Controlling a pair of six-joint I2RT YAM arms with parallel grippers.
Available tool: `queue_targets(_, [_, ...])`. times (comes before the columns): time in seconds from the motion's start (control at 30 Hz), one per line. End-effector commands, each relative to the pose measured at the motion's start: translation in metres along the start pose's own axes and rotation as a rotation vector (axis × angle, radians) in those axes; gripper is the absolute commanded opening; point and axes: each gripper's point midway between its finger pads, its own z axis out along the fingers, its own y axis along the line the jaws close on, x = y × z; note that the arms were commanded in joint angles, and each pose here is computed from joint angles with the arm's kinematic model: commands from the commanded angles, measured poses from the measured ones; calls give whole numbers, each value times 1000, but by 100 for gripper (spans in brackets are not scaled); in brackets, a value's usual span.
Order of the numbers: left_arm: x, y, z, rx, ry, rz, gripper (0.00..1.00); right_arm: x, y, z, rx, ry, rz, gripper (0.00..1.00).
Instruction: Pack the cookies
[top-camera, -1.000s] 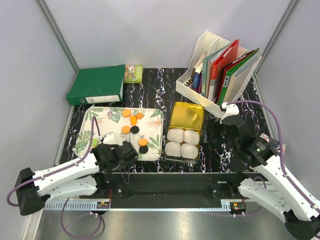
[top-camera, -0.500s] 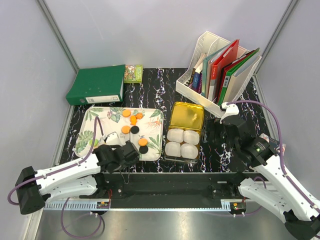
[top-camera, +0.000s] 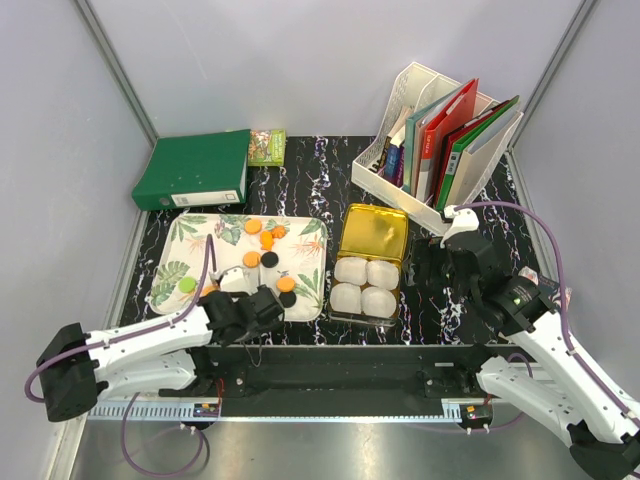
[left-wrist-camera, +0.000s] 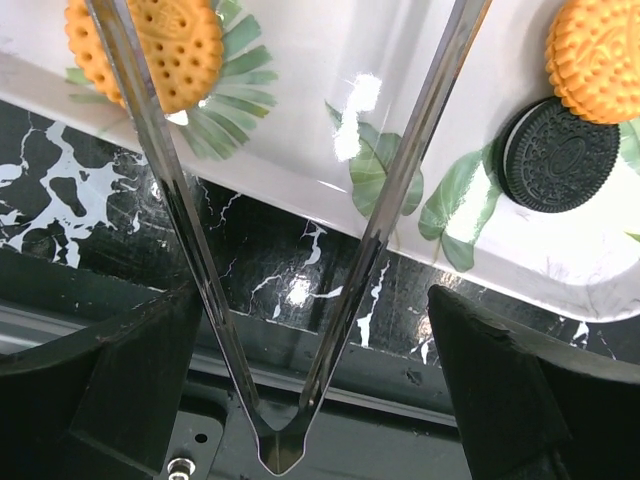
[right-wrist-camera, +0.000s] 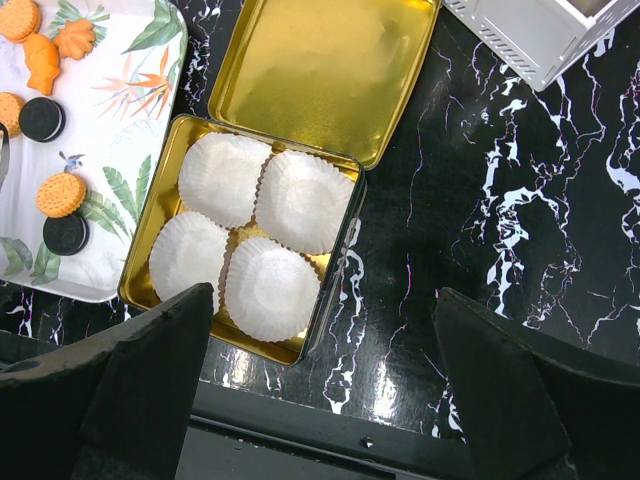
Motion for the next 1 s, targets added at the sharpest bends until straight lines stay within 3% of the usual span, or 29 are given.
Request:
queue_targets(0.0, [-1,0,10,-23,-28,17,99,-10,0,-1,0,-45,17,100])
queue_targets(0.27, [5,8,20,-57,-32,-16,98,-9,-1,-1,4,-41,14,100])
queue_targets(0.6, [7,9,20,-45,-25,-11,61,-7,1,3,2,-28,5,100])
queue_targets(0.9, [-4,3,6,-20,-50,3,44,-8,1,2,-1,-38,6,100])
queue_targets(0.97, [-10,-1,1,-10,-71,14,33,-8,1,2,-2,-40,7,100])
